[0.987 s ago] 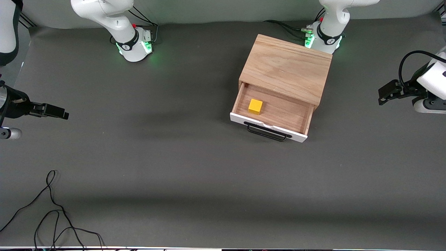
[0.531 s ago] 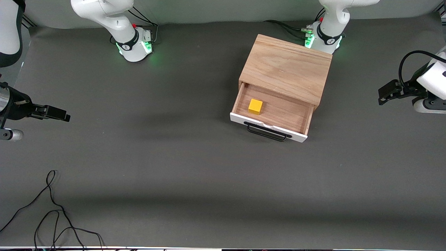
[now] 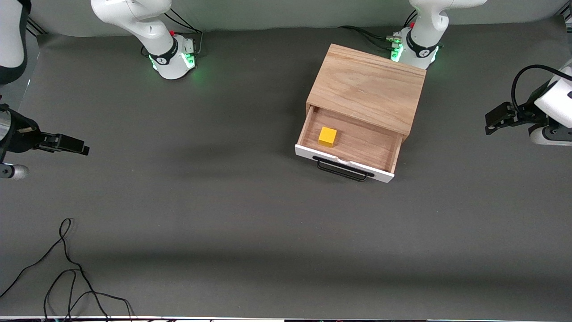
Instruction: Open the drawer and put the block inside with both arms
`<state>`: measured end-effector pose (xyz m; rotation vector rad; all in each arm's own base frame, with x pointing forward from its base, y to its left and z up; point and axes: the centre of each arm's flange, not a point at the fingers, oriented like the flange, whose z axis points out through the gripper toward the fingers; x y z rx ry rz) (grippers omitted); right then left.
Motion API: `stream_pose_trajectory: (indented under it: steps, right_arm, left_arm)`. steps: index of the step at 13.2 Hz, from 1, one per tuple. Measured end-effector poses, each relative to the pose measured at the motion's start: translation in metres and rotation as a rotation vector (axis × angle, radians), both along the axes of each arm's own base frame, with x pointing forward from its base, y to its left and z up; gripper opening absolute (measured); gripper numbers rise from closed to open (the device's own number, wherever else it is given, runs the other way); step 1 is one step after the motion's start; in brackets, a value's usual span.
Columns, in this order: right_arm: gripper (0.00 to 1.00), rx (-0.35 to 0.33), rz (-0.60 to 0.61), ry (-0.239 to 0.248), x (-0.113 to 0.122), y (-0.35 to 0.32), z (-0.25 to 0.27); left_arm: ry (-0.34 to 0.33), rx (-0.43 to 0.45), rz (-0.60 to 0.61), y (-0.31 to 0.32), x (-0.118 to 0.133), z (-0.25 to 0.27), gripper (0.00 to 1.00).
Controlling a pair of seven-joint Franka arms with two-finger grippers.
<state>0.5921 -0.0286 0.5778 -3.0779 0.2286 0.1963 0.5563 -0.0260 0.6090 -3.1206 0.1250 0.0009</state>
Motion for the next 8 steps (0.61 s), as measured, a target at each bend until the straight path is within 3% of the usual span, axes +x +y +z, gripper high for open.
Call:
stream_pose_trajectory:
  steps: [5, 8]
  right_arm:
    - [1.00, 0.024, -0.020, -0.020, -0.010, -0.019, 0.009]
    - [1.00, 0.029, -0.005, -0.073, -0.039, -0.009, 0.029]
  left_arm:
    - [0.000, 0.000, 0.000, 0.000, 0.000, 0.000, 1.00]
    - [0.000, 0.000, 0.000, 0.000, 0.000, 0.000, 1.00]
